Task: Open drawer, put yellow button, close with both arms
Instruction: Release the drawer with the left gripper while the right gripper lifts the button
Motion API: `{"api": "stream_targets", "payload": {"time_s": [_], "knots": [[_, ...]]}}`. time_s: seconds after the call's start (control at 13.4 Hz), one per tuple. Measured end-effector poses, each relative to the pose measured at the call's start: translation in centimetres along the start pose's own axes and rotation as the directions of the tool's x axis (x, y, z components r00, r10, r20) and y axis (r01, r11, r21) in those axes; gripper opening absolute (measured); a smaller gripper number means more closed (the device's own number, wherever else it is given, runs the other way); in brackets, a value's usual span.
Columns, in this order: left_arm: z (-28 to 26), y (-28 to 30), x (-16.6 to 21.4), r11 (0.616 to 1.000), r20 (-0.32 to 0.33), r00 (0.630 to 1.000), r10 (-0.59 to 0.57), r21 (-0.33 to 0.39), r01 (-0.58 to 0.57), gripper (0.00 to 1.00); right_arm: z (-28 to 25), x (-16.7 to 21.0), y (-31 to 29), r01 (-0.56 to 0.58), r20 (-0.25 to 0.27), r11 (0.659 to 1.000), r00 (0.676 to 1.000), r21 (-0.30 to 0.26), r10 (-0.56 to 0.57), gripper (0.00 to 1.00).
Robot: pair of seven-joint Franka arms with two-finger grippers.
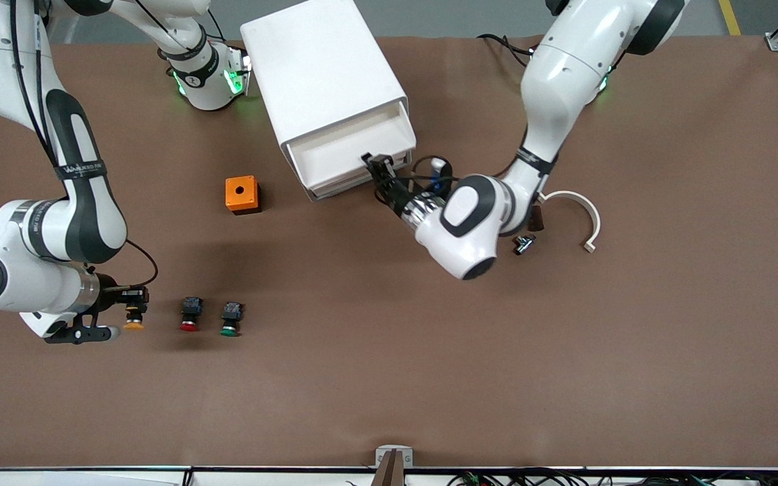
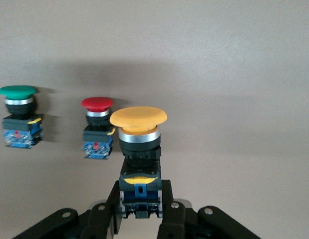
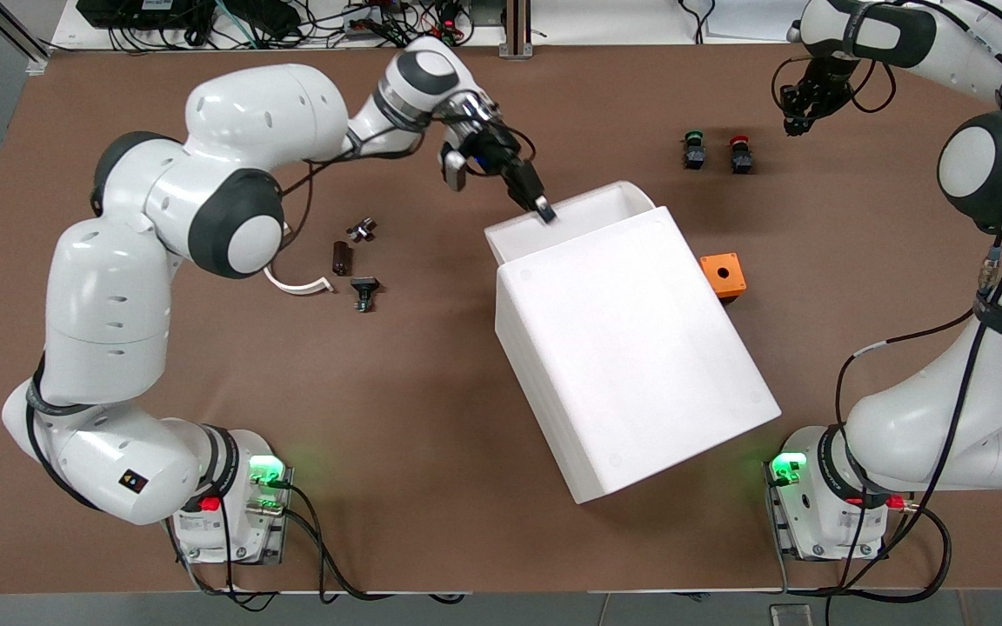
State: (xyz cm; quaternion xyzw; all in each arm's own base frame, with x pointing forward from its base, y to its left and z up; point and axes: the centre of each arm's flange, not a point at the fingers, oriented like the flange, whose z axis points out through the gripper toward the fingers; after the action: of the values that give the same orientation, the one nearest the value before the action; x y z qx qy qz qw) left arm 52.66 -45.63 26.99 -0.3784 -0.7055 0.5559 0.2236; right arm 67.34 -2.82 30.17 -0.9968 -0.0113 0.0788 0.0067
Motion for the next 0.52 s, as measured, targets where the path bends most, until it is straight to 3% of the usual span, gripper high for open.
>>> {"api": "stream_targets", "payload": {"time_s": [0.3, 0.45, 0.52], "knots": [[-5.8, 0.6, -0.1, 0.992, 0.09, 0.992, 0.089, -0.096, -0.08, 0.14, -4.4, -1.5, -5.4, -0.102, 0.048, 0.995, 0.994, -0.014, 0.103, 0.33], [-6.2, 0.7, -0.4, 0.983, 0.107, 0.983, 0.148, -0.128, -0.134, 0.18, -6.5, -2.7, -9.1, -0.158, 0.055, 0.987, 0.986, -0.029, 0.16, 0.33], [-6.3, 0.7, -0.4, 0.98, 0.109, 0.981, 0.162, -0.135, -0.147, 0.25, -7.4, -3.4, -11.1, -0.19, 0.056, 0.981, 0.98, -0.038, 0.192, 0.33]]}}
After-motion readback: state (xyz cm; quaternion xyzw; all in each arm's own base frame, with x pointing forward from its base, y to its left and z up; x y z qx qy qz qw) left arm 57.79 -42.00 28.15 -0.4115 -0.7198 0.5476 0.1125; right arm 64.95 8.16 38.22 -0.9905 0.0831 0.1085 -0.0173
